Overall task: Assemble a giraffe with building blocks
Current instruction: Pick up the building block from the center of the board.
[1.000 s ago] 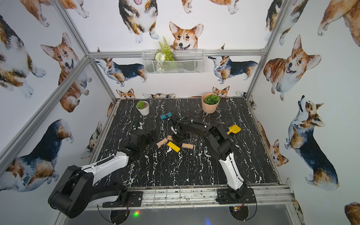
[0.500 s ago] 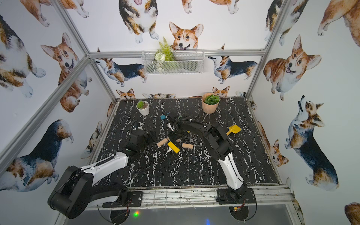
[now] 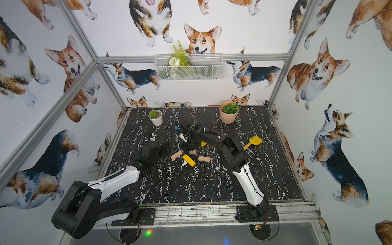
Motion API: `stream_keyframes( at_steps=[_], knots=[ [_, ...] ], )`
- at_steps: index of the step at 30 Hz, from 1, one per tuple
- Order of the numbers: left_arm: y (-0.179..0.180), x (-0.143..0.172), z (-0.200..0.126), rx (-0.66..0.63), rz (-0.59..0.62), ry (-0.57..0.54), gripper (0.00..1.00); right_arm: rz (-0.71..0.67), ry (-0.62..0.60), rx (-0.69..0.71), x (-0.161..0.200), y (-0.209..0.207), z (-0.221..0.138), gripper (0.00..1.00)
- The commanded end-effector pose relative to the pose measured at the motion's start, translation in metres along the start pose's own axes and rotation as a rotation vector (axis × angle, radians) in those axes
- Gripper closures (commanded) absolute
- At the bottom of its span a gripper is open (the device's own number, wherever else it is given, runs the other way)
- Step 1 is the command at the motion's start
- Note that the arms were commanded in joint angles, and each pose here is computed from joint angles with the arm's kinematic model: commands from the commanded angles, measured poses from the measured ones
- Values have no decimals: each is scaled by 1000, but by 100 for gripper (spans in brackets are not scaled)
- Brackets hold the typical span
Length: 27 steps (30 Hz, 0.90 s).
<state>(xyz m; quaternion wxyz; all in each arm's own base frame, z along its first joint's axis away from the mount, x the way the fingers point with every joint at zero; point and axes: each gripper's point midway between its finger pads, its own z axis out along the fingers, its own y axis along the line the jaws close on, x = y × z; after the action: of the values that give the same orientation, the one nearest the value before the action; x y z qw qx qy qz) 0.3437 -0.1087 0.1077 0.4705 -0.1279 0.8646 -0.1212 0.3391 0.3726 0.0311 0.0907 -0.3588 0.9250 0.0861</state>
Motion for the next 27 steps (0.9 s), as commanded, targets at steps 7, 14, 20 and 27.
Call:
stream_keyframes(
  at_steps=[7, 14, 20, 27],
  knots=[
    [-2, -4, 1, 5, -2, -14, 0, -11, 29, 51, 3, -8, 9, 36],
    [-2, -5, 0, 5, -1, -15, 0, 31, 37, 104, 8, -17, 10, 62],
    [-1, -4, -1, 3, -2, -17, 0, 126, -1, 171, 26, -29, -10, 82],
    [-6, 2, 4, 22, -16, 18, 0, 329, -74, 68, 15, -39, -51, 86]
  ],
)
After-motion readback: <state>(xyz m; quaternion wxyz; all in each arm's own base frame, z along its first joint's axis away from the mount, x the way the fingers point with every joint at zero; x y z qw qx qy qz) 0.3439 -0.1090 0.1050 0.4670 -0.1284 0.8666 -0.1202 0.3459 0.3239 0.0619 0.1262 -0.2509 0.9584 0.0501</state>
